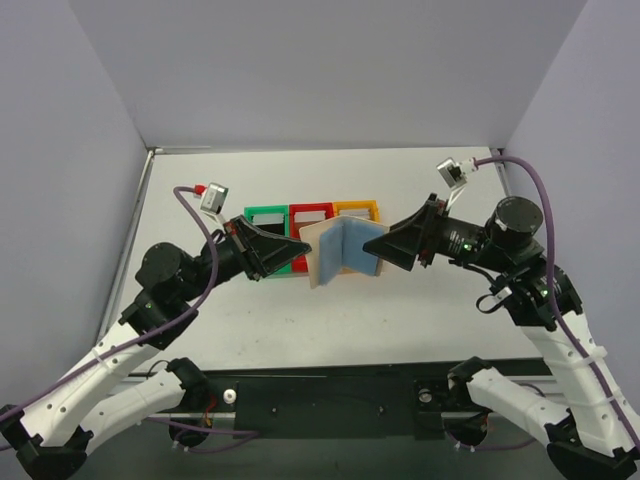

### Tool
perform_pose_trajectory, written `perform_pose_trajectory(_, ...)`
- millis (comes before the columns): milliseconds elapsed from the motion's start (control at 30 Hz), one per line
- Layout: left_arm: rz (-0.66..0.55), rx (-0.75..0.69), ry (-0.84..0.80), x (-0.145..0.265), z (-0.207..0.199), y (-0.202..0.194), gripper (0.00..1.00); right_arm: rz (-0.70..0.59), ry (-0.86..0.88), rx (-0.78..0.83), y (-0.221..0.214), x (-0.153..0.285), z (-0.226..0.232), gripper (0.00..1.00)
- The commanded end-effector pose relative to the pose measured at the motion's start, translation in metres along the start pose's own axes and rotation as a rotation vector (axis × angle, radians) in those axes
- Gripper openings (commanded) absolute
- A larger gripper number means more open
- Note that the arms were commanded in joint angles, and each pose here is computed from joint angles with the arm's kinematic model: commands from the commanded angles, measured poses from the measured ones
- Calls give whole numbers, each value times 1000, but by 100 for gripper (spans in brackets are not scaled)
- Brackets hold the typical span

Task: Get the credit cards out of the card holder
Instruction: Remove the credit card from the card holder.

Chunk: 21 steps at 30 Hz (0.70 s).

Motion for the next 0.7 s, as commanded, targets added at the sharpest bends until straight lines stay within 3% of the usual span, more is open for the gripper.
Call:
perform_pose_trajectory(0,-65,-18,-119,2,-24,14,0,35,22,37,-4,-8,4,61)
perform_pose_trajectory(233,-110,-13,-147,4,-30,20,0,91,88,-16,-15,-20,6,47)
perform_pose_trajectory(533,-107,-1,-125,8,-25,18,0,85,86,-10,-11,-17,12,0)
perform_pose_trajectory(667,-91,11,-90,8,-14,13,0,91,102,-12,-6,-16,21,0)
Point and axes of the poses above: each gripper's point midway between its finger pads, its own x axis back along the fingers, its own z axis along the line the jaws close on, y = z × x, the point moved 6 cm from there along x, back along the fingers, and after that the axes turned 4 degrees about -x, right-handed, at the moved point
